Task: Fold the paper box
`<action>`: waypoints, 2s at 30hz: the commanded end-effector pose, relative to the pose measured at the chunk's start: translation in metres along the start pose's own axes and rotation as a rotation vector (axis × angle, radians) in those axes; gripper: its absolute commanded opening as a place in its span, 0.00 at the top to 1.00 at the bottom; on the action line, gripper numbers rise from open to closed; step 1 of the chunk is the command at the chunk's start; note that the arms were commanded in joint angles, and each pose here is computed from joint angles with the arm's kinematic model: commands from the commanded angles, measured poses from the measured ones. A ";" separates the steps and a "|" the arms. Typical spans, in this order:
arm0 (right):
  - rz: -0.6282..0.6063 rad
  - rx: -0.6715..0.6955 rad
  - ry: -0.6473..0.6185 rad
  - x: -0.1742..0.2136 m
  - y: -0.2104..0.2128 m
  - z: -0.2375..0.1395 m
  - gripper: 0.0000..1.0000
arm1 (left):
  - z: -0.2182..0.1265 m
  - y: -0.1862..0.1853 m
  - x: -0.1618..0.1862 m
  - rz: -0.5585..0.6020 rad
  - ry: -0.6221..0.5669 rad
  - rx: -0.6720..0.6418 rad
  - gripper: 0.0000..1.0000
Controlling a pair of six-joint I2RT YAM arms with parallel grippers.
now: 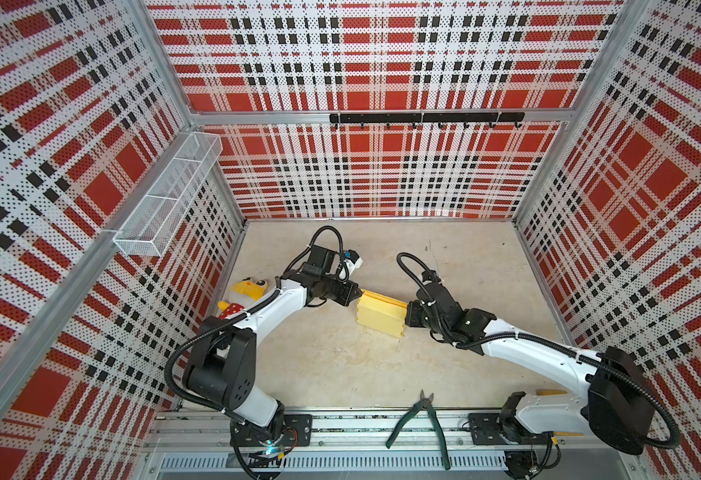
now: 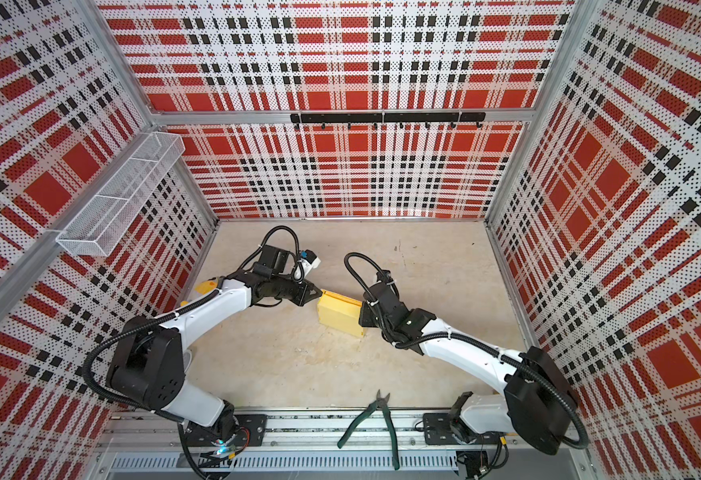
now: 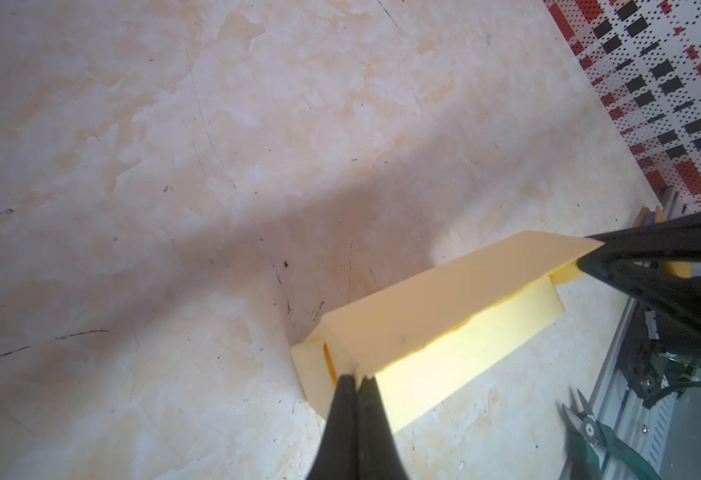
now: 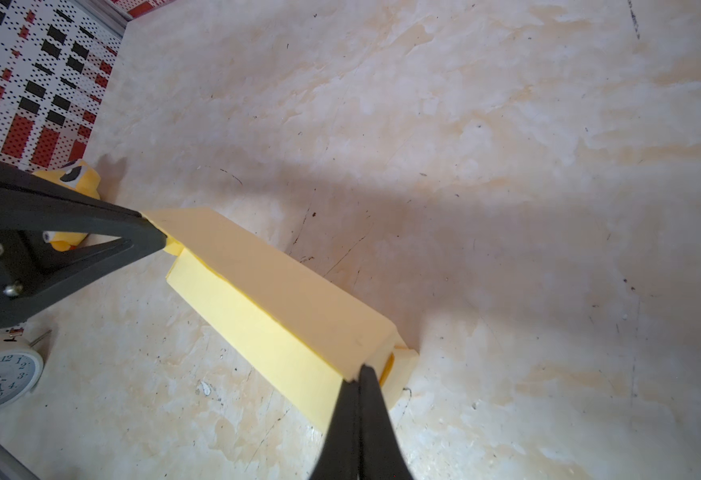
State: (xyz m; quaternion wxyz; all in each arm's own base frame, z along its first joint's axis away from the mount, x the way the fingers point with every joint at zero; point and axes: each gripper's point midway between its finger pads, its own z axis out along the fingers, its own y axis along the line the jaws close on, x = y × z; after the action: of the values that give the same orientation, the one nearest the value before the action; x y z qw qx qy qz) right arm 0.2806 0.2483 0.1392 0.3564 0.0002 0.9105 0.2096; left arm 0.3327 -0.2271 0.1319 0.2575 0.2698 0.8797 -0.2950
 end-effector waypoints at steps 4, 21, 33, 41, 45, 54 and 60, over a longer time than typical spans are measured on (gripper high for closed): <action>0.040 -0.034 -0.114 -0.012 0.015 -0.004 0.97 | 0.006 -0.005 0.023 -0.008 0.058 0.014 1.00; -0.017 -0.045 -0.185 0.010 0.014 -0.002 0.95 | 0.011 0.005 0.044 0.041 0.031 -0.039 1.00; -0.042 -0.117 -0.200 0.003 0.028 -0.026 0.78 | 0.012 0.009 0.046 0.068 0.018 -0.054 1.00; -0.081 -0.176 -0.233 -0.005 0.036 -0.052 0.71 | 0.010 0.009 0.045 0.071 0.011 -0.055 1.00; -0.152 -0.147 -0.285 -0.024 0.034 -0.064 0.62 | 0.009 0.010 0.044 0.068 0.004 -0.055 1.00; -0.015 -0.413 -0.139 -0.078 0.012 -0.043 0.41 | 0.007 0.009 0.043 0.071 -0.008 -0.052 1.00; -0.139 -0.574 0.073 -0.062 0.036 -0.016 0.30 | 0.004 0.010 0.043 0.066 -0.024 -0.052 1.00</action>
State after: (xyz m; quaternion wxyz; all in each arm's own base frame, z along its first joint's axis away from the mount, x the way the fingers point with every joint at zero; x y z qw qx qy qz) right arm 0.3295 0.2345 0.1935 0.3624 -0.0710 0.8516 0.3721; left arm 0.3258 -0.2212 0.1221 0.3276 0.3029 0.8519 -0.2741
